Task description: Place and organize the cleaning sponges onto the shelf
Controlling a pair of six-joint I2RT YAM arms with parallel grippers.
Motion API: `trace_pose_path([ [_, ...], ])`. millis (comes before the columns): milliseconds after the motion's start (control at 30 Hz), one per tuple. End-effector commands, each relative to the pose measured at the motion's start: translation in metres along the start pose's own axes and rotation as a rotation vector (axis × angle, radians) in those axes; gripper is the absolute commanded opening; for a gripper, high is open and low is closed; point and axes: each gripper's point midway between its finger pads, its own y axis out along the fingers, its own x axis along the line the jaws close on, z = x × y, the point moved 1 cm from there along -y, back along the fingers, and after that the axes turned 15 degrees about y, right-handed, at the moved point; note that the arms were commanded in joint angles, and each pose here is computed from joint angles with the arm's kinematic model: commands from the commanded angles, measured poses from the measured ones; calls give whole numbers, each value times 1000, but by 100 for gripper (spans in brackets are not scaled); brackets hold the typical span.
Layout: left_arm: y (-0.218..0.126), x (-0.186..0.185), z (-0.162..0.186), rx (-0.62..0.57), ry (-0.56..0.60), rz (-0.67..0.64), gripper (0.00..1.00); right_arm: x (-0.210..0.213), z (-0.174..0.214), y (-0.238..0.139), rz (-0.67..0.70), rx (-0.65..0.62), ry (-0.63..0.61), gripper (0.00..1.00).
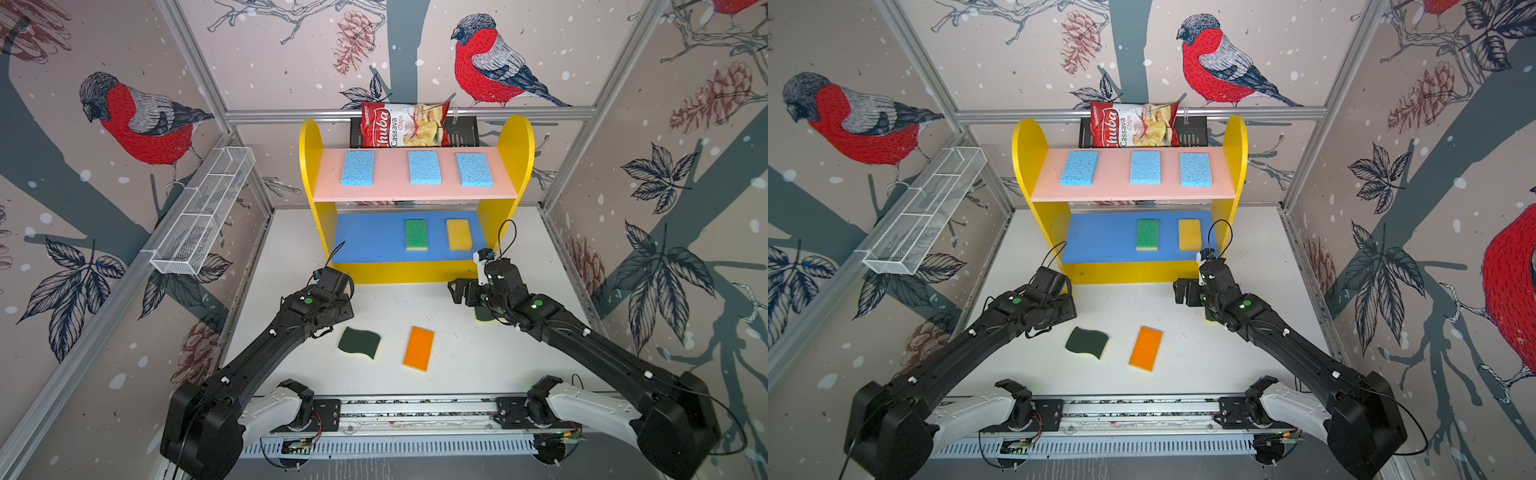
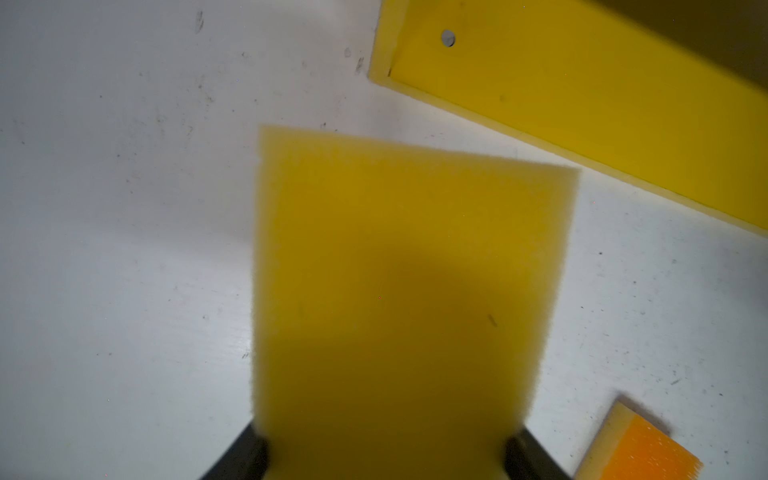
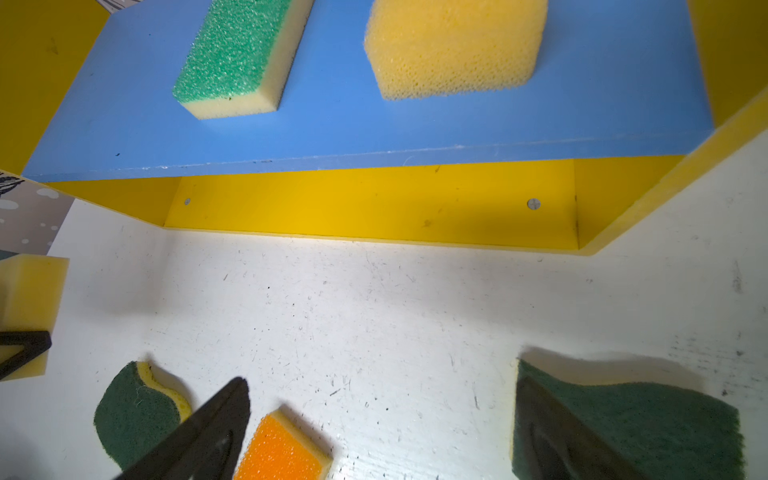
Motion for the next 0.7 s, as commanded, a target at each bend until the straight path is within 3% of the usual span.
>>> trace_pose_path([
  [0, -10, -9, -1, 5, 76, 7, 63, 4, -3, -3, -8, -8, -1, 100],
  [300, -32, -50, -35, -82, 186, 59, 63, 11, -8, -8, -15, -14, -12, 99],
  [667, -40, -68, -86, -220, 256, 40, 63, 18, -16, -25, -52, -56, -36, 99],
])
